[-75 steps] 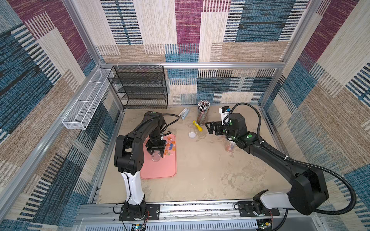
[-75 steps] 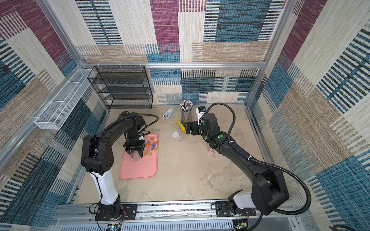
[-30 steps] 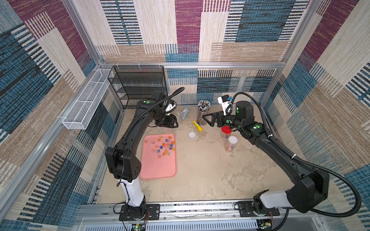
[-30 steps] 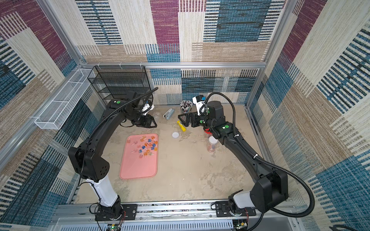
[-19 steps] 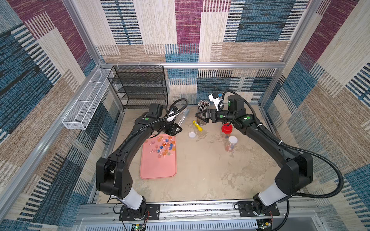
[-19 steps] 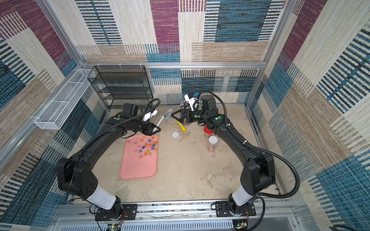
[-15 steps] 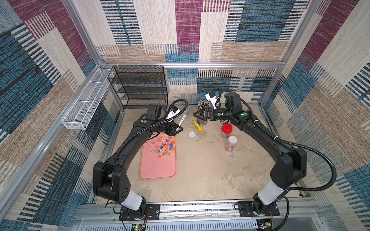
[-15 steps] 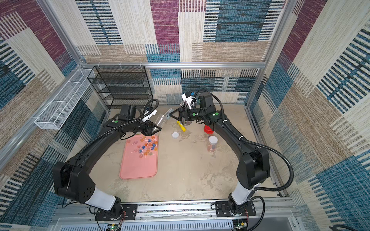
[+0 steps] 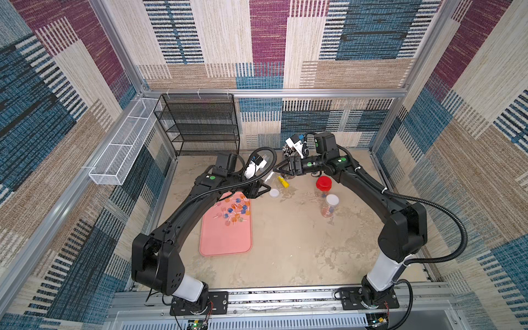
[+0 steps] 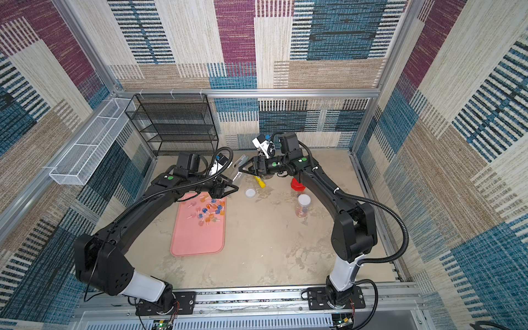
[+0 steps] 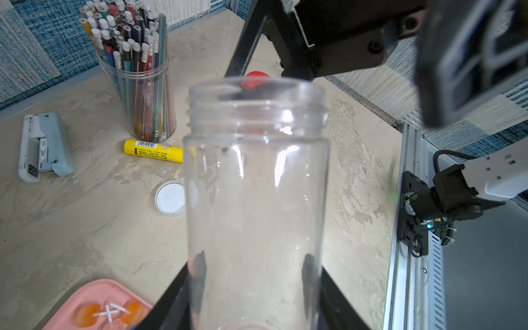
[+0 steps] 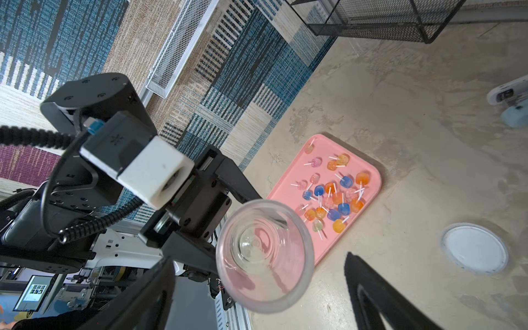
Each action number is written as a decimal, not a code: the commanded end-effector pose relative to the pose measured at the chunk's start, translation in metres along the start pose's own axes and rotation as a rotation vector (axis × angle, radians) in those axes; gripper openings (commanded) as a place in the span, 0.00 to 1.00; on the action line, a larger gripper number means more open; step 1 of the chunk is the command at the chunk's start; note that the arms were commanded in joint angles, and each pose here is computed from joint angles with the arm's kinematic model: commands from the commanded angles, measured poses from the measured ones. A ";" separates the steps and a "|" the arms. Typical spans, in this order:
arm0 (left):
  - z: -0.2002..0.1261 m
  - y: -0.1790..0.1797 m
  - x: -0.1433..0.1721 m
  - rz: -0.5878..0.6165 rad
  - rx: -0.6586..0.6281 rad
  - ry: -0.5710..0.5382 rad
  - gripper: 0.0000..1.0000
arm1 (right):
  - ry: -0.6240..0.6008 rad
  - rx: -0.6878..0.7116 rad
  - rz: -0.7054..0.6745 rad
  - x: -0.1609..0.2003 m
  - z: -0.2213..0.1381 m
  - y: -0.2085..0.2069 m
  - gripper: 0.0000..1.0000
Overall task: Pour the candies out of the jar
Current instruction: Place the jar at the center of the board, then pick up the jar from the center of the board.
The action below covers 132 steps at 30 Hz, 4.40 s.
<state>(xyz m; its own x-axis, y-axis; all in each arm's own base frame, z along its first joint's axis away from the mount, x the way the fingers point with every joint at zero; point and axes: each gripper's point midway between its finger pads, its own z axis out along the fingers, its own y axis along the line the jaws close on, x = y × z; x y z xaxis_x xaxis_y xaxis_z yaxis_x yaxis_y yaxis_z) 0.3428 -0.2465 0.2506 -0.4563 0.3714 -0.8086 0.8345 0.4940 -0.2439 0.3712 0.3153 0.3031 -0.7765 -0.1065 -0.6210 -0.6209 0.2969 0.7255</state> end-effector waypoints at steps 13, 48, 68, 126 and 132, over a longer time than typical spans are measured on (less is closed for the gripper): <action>0.009 -0.016 0.004 0.078 0.040 0.037 0.00 | 0.015 0.002 0.020 0.017 0.016 -0.005 0.73; -0.077 0.141 0.029 -0.522 -0.368 -0.178 0.96 | -0.117 0.694 -0.261 -0.045 0.104 -0.152 0.48; -0.120 0.179 0.040 -0.670 -0.423 -0.291 0.93 | -0.137 1.024 -0.336 -0.023 0.115 -0.217 0.51; 0.042 0.053 0.052 -0.349 -0.174 0.134 1.00 | -0.192 1.206 0.326 0.137 -0.174 -0.182 0.84; 0.042 0.055 0.053 -0.343 -0.185 0.141 1.00 | -0.172 1.203 0.349 0.143 -0.170 -0.187 0.73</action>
<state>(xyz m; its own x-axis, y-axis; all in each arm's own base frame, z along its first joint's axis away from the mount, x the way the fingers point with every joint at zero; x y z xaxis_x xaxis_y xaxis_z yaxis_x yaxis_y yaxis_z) 0.3762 -0.2333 0.1712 -0.7613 0.2362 -0.6038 0.5449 0.7378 -0.3984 0.3529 0.0800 0.1264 -0.8114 0.2297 -0.5375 0.1676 0.9724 0.1626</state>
